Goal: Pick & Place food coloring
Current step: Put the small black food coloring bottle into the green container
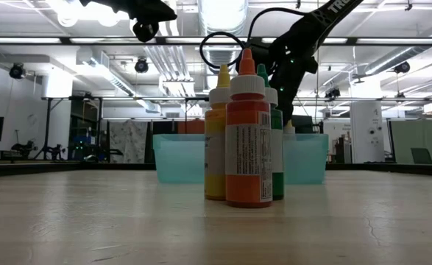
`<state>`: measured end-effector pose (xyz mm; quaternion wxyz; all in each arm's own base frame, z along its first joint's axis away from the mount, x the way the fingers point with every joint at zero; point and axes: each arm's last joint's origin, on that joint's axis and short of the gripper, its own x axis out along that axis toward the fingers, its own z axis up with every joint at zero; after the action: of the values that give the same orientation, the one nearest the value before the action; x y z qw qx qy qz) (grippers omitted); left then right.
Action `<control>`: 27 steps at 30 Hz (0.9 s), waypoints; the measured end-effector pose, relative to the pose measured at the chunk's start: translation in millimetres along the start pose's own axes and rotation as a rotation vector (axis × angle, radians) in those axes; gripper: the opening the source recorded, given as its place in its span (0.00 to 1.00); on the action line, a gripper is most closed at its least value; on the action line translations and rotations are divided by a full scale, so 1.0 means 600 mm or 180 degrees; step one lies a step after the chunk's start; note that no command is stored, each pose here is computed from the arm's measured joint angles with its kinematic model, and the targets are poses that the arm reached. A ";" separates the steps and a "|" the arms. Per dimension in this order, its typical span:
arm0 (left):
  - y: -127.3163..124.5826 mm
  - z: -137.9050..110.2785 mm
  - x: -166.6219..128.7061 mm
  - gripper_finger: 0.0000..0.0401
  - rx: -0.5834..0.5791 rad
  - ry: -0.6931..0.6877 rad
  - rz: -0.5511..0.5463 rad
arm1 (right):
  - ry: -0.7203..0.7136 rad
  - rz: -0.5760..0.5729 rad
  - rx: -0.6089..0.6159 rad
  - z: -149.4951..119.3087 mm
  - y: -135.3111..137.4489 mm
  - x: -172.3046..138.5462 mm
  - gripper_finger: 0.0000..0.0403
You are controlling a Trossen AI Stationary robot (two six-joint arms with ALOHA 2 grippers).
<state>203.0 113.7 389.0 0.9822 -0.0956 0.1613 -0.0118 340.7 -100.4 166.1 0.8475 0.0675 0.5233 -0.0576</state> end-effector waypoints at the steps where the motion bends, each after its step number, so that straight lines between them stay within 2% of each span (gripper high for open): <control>1: 0.000 0.000 0.000 0.00 0.0000 0.0000 0.0000 | -0.0002 0.0000 0.0003 0.000 0.000 0.000 0.32; 10: 0.000 0.000 0.000 0.00 0.0000 0.0000 0.0000 | -0.0146 -0.0013 -0.0006 0.025 0.000 -0.019 0.36; 19: 0.000 0.000 0.000 0.00 0.0000 0.0000 -0.0001 | -0.0318 -0.0028 -0.0032 0.057 -0.001 -0.043 0.35; 27: 0.000 0.000 0.000 0.00 0.0001 0.0000 -0.0001 | -0.0238 -0.0054 0.0048 0.087 -0.011 -0.086 0.38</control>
<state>203.0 113.7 389.0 0.9822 -0.0955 0.1612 -0.0119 362.3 -114.3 234.9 0.8654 0.0672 0.4915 -0.0712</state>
